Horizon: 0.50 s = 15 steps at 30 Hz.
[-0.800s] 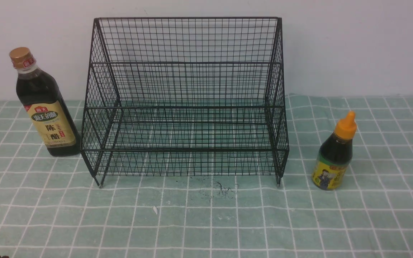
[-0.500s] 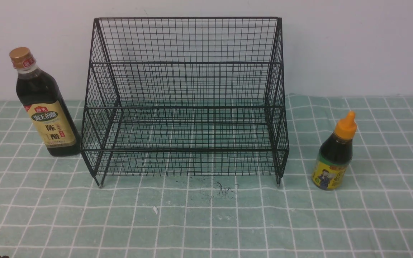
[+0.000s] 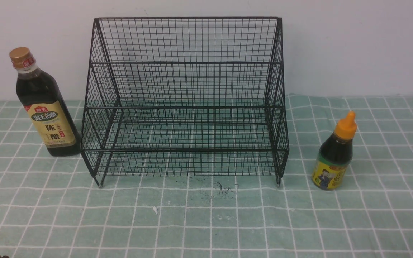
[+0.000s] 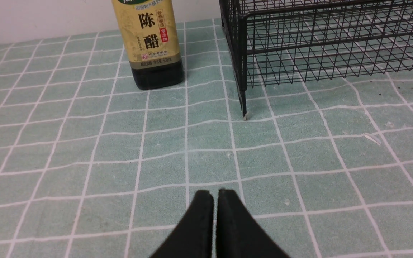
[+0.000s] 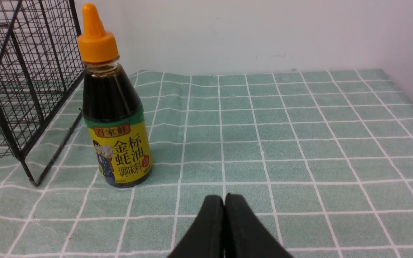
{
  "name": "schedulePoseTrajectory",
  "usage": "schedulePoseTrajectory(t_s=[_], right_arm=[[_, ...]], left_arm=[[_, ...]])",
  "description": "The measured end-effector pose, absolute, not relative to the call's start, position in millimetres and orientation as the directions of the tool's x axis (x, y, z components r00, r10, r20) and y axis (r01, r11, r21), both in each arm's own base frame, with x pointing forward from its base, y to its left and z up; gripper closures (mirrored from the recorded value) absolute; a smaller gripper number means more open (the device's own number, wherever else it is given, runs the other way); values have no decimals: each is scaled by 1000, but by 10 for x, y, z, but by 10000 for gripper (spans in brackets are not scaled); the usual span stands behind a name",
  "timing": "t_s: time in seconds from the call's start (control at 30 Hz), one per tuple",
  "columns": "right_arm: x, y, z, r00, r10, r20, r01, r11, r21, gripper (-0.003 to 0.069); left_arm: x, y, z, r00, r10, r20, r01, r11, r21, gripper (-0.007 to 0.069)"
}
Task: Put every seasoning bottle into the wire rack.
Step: Use the right arm to grab the condiment bottle closest to it
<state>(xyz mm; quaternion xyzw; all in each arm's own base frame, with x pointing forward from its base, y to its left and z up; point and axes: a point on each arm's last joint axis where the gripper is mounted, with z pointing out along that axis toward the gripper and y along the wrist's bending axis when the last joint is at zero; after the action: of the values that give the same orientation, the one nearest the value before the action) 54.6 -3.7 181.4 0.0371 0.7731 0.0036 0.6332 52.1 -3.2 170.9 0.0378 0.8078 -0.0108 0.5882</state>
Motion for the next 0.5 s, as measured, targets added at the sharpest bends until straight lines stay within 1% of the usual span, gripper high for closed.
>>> schedulePoseTrajectory(t_s=[0.1,0.13,0.17,0.2,0.23,0.27,0.3,0.37,0.47,0.5], right_arm=[[563,-9,1884,-98,205,-974,30,979,203,672],[567,-1,1937,-42,282,-959,13,959,282,672],[567,1,1961,-18,315,-949,4,949,315,672],[564,-1,2060,82,457,-886,-41,890,455,672],[558,-8,2107,127,517,-846,-67,856,513,672],[557,-10,2115,135,521,-843,-71,854,516,672],[546,-24,2170,188,582,-791,-103,813,574,672],[536,-36,2210,227,606,-762,-125,795,594,672],[529,-48,2234,249,636,-730,-141,770,623,672],[521,-59,2258,271,664,-697,-160,745,647,672]], left_arm=[[521,-32,1709,-305,48,-951,74,997,27,628],[521,-32,1709,-305,48,-951,74,997,27,628],[521,-32,1709,-305,48,-951,74,997,27,628],[521,-32,1709,-305,48,-951,74,997,27,628],[521,-32,1709,-305,48,-951,74,997,27,628],[521,-32,1709,-305,48,-951,74,997,27,628],[521,-32,1709,-305,48,-951,74,997,27,628],[521,-32,1709,-305,48,-951,74,997,27,628],[521,-32,1709,-305,48,-951,74,997,27,628],[521,-32,1709,-305,48,-951,74,997,27,628]])
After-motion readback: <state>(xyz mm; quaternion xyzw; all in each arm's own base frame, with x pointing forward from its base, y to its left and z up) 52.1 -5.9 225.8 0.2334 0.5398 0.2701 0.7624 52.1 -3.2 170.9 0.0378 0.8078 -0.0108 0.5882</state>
